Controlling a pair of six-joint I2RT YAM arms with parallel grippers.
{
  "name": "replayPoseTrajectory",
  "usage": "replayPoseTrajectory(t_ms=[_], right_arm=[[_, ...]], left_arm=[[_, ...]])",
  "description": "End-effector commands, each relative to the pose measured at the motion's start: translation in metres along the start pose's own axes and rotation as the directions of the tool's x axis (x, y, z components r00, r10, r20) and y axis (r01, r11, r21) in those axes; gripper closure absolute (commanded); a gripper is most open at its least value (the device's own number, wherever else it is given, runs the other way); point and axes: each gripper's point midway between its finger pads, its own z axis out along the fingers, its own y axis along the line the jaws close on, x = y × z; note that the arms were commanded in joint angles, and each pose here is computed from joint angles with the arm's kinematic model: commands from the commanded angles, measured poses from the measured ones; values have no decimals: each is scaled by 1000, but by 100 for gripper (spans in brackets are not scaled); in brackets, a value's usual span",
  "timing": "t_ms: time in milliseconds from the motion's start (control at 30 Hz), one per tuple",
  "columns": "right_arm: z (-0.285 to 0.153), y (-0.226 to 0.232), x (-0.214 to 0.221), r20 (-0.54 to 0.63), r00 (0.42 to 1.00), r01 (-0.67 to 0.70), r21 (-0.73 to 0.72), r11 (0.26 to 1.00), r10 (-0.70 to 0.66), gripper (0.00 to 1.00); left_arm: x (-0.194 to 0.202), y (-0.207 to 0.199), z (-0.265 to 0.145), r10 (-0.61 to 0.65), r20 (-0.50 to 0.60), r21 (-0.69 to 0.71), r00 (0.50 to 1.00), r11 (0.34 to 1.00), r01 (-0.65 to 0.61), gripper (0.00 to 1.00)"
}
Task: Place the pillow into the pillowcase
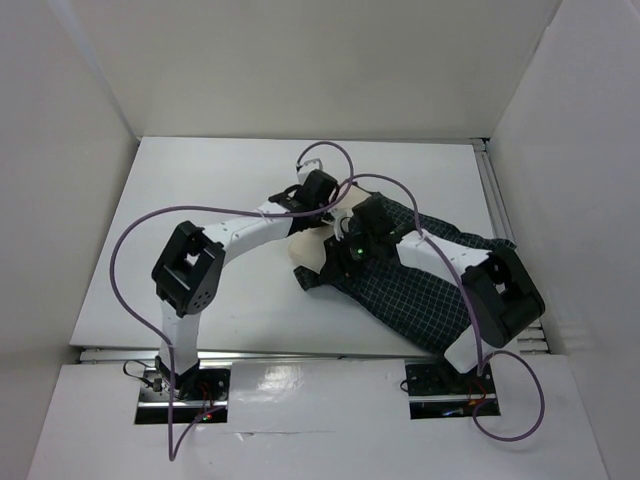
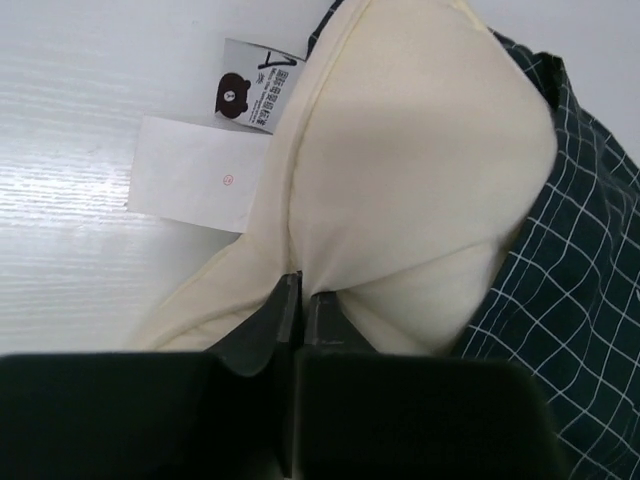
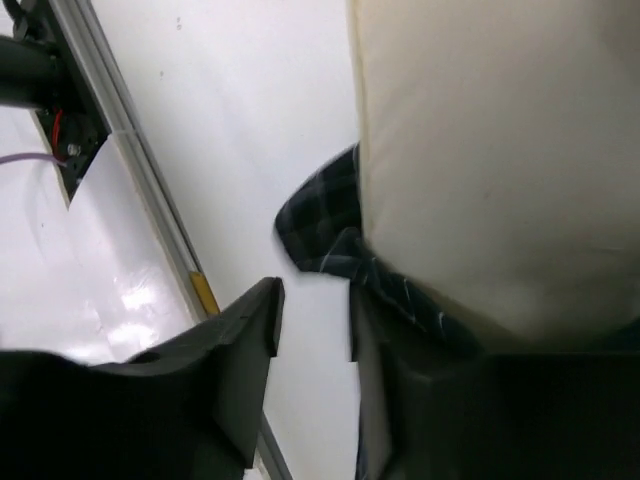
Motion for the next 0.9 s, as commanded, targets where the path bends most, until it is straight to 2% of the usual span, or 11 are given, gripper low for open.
replayPoseTrajectory(t_ms=[0, 33, 67, 100, 133, 233, 433, 600, 633, 700, 867], right_arm=[[-7, 14, -35, 62, 994, 92, -4, 996, -92, 50], [-15, 15, -42, 88, 992, 93, 34, 995, -96, 39], [-21, 16, -45, 100, 991, 87, 56, 995, -92, 32], [-28, 17, -44, 101, 992, 73, 79, 994, -81, 26], [-41, 18, -52, 135, 987, 74, 134, 988, -92, 16], [-62, 9, -48, 146, 987, 21, 259, 966, -61, 8], [-96, -11, -109, 323, 946, -175, 460, 870, 19, 2], [-61, -53, -152, 286, 956, -242, 640, 730, 66, 1], [-42, -74, -134, 211, 969, -239, 698, 675, 125, 1], [-38, -80, -155, 272, 948, -315, 725, 613, 166, 0], [2, -115, -130, 235, 917, -366, 819, 442, 323, 0]], left_arm=[[-7, -22, -39, 34, 11, 80, 999, 996, -34, 82], [-14, -19, -44, 25, 18, 76, 1000, 997, -27, 62], [-23, -19, -58, 38, 46, 88, 998, 995, -42, 4], [-32, -11, -65, 28, 65, 72, 998, 997, -33, 0], [-36, 3, -70, 40, 72, 39, 997, 998, -43, 0], [-65, 20, -103, 24, 148, 26, 989, 999, -28, 0], [-93, 107, -126, -95, 170, -88, 981, 990, 112, 0], [-93, 153, -122, -152, 158, -131, 976, 976, 173, 0], [-98, 159, -125, -154, 172, -137, 973, 974, 178, 0], [-89, 166, -121, -161, 144, -144, 976, 973, 181, 0], [-84, 175, -115, -179, 120, -126, 977, 973, 193, 0]])
